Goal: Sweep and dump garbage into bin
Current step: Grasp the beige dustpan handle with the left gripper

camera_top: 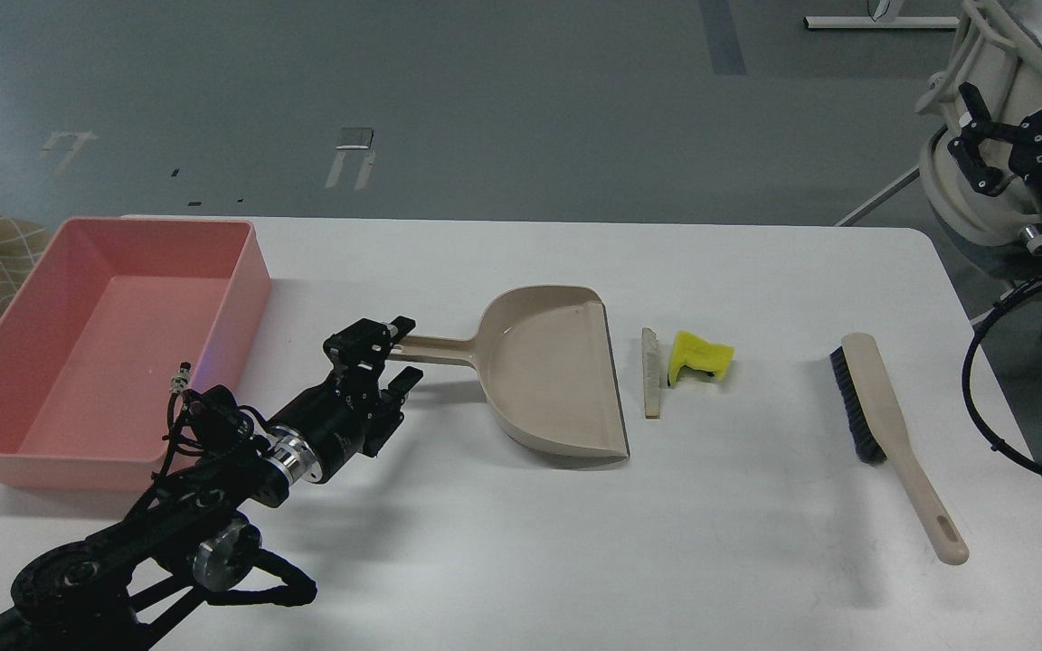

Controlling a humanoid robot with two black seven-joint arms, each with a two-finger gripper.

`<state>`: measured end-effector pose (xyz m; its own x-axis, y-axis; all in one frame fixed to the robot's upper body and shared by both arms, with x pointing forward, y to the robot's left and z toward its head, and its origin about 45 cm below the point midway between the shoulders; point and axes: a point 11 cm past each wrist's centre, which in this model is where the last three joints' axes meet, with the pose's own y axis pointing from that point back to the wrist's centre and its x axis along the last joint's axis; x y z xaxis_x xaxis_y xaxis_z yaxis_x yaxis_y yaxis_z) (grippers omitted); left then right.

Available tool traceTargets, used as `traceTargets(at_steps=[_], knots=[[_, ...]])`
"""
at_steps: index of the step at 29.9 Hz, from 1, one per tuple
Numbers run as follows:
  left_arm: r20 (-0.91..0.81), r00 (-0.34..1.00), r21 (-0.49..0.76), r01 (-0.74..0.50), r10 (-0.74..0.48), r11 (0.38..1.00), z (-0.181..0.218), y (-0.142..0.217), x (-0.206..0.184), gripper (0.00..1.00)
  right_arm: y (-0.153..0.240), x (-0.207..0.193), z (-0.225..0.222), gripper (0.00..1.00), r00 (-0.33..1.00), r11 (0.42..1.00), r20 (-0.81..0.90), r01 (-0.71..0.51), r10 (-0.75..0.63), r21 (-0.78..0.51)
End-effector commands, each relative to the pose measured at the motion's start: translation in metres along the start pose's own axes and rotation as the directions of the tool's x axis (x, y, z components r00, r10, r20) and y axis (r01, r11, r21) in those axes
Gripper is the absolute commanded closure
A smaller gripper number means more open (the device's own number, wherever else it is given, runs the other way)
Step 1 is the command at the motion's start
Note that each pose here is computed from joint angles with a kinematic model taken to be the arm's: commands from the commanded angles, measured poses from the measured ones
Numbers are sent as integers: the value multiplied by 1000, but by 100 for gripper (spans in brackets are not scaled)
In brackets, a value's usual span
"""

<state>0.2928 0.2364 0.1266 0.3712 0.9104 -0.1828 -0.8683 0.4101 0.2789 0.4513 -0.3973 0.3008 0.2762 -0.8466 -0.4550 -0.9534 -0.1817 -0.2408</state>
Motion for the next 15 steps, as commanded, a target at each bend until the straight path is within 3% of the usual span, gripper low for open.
traceTargets(at_steps=[1,15], knots=[[17,1000,9,-8,8,1000,-1,-4,5,30,0,0,-1,0,1000,1000,-1,-1,1,1],[36,999,48,-35,34,998,-12,-10,18,28,5,10,-12,0,1000,999,8,-28,28,39]])
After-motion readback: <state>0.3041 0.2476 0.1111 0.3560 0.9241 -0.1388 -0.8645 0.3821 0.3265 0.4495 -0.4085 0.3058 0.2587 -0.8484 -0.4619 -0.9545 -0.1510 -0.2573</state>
